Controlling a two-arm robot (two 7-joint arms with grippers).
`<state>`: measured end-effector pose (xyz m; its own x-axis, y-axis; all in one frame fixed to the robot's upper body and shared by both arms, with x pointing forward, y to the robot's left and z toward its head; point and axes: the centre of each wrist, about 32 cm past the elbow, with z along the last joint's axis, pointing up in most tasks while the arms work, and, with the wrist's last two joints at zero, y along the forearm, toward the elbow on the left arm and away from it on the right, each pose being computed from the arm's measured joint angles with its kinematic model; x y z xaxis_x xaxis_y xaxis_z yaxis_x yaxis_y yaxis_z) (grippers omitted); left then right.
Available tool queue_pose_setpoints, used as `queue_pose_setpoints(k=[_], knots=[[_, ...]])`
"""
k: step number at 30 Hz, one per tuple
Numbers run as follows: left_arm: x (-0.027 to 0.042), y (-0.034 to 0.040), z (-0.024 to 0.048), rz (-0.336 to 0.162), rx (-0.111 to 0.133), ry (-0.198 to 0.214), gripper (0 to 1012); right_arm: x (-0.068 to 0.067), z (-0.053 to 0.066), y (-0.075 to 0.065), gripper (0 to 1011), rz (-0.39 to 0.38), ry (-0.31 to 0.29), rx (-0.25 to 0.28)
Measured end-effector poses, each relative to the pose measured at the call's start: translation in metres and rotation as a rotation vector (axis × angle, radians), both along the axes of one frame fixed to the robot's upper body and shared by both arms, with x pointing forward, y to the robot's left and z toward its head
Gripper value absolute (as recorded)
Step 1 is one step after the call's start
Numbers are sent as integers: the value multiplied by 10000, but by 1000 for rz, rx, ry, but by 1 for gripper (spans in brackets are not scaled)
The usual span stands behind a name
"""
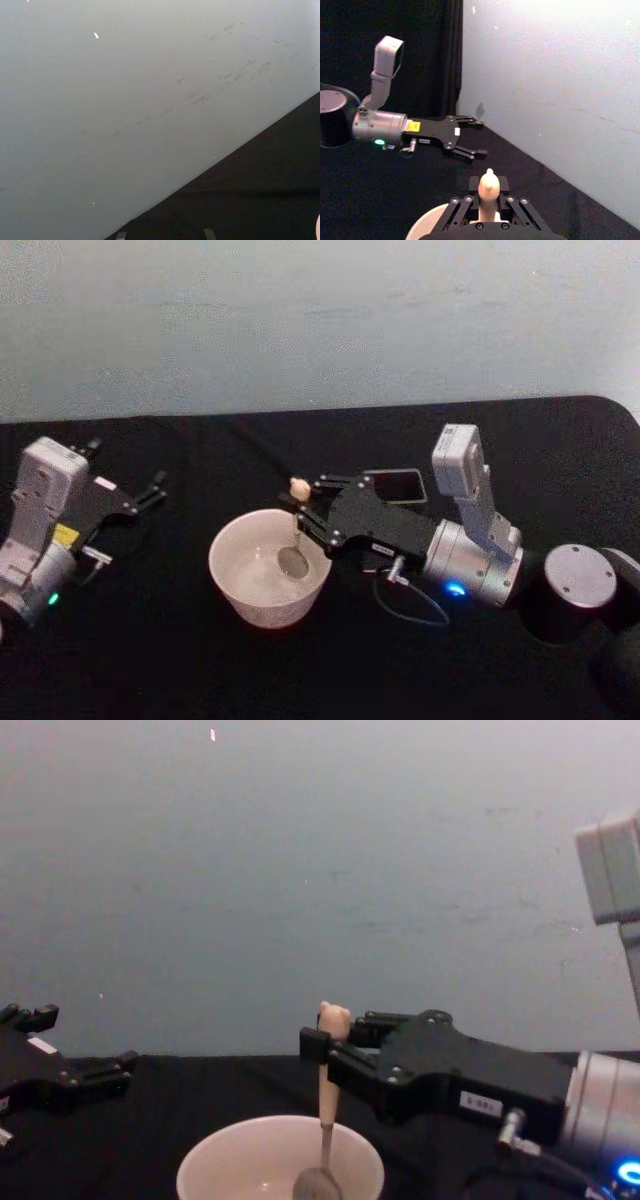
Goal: Pick up the stirring spoon with one hand, stir inside the cup, then place it back in its original position.
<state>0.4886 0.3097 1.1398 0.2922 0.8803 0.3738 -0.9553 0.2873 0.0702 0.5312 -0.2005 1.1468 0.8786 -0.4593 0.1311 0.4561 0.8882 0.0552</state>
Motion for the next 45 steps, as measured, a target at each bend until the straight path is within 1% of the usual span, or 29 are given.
queue_pose_setpoints(k=[5, 11, 19, 25, 33, 37, 40, 44, 45], knots=[[0, 0, 0, 0, 0, 0, 1001, -53, -18, -19, 211, 18, 8, -12], [0, 0, 0, 0, 0, 0, 1001, -81, -33, 7, 212, 37, 17, -20], [0, 0, 0, 0, 0, 0, 1001, -83, -29, 131, 211, 81, 22, -11], [0, 0, 0, 0, 0, 0, 1001, -41, -42, 234, 211, 94, 30, -6], [0, 0, 0, 0, 0, 0, 1002, 63, -38, 346, 211, 70, 31, 9], [0, 0, 0, 0, 0, 0, 1001, 114, -30, 369, 212, 47, 32, 18], [0, 0, 0, 0, 0, 0, 1001, 130, -30, 359, 211, 36, 31, 18], [0, 0, 0, 0, 0, 0, 1001, 148, -28, 313, 211, 17, 28, 14], [0, 0, 0, 0, 0, 0, 1001, 151, -29, 281, 211, 8, 28, 11]])
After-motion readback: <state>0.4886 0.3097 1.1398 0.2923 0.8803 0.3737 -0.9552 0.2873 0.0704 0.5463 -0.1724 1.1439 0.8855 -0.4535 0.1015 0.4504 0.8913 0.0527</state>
